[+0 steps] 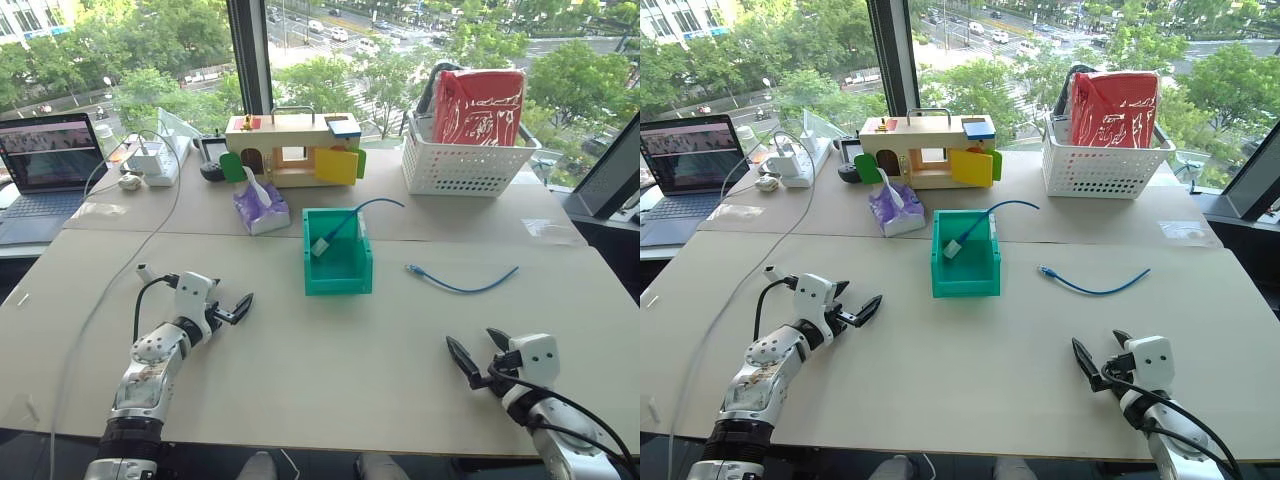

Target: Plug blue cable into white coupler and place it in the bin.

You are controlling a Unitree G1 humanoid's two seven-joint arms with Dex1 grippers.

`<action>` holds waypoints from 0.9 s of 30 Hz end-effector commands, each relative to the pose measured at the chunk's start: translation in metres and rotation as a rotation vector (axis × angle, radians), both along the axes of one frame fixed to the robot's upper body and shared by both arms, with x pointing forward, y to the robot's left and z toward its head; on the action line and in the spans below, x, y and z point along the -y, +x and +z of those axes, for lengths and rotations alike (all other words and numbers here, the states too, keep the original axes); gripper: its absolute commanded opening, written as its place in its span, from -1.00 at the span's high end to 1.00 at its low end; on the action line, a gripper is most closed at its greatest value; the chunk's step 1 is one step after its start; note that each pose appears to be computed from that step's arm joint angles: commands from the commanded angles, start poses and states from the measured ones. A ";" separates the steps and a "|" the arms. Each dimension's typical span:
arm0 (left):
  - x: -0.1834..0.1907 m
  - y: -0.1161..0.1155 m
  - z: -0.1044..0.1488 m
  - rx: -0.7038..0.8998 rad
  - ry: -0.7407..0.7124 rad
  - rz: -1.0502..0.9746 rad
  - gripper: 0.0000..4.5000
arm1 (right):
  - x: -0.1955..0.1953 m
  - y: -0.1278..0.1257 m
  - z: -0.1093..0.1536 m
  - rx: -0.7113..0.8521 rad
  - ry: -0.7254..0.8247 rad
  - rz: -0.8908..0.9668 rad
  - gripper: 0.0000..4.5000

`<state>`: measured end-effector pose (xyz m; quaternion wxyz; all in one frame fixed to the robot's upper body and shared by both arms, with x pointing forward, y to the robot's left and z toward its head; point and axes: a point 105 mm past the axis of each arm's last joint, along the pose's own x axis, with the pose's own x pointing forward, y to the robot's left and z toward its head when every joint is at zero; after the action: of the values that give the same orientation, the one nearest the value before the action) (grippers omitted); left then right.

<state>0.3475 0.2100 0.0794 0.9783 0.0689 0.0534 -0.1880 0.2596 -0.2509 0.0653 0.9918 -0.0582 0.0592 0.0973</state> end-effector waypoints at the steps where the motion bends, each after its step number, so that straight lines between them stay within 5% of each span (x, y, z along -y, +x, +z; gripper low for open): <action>1: 0.015 0.000 0.025 0.058 -0.053 -0.108 -1.00 | 0.005 0.000 0.022 0.034 -0.026 0.047 -0.98; 4: 0.046 -0.010 0.066 0.114 -0.182 -0.351 -1.00 | 0.005 0.006 0.053 0.049 -0.086 0.150 -0.98; 10: 0.057 -0.037 0.082 0.045 -0.064 -0.599 -1.00 | 0.006 0.046 0.097 0.088 -0.227 0.255 -0.98; 19: 0.061 -0.058 0.110 -0.060 0.023 -0.705 -1.00 | -0.004 0.104 0.087 -0.005 -0.242 0.363 -0.98; 27: 0.068 -0.066 0.126 -0.108 -0.049 -0.715 -1.00 | -0.013 0.138 0.066 -0.076 -0.247 0.434 -0.98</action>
<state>0.2885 0.1464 0.1866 0.8527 0.0402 0.1003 -0.5111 0.3921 -0.2418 0.1201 0.9346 -0.1736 0.1147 0.2885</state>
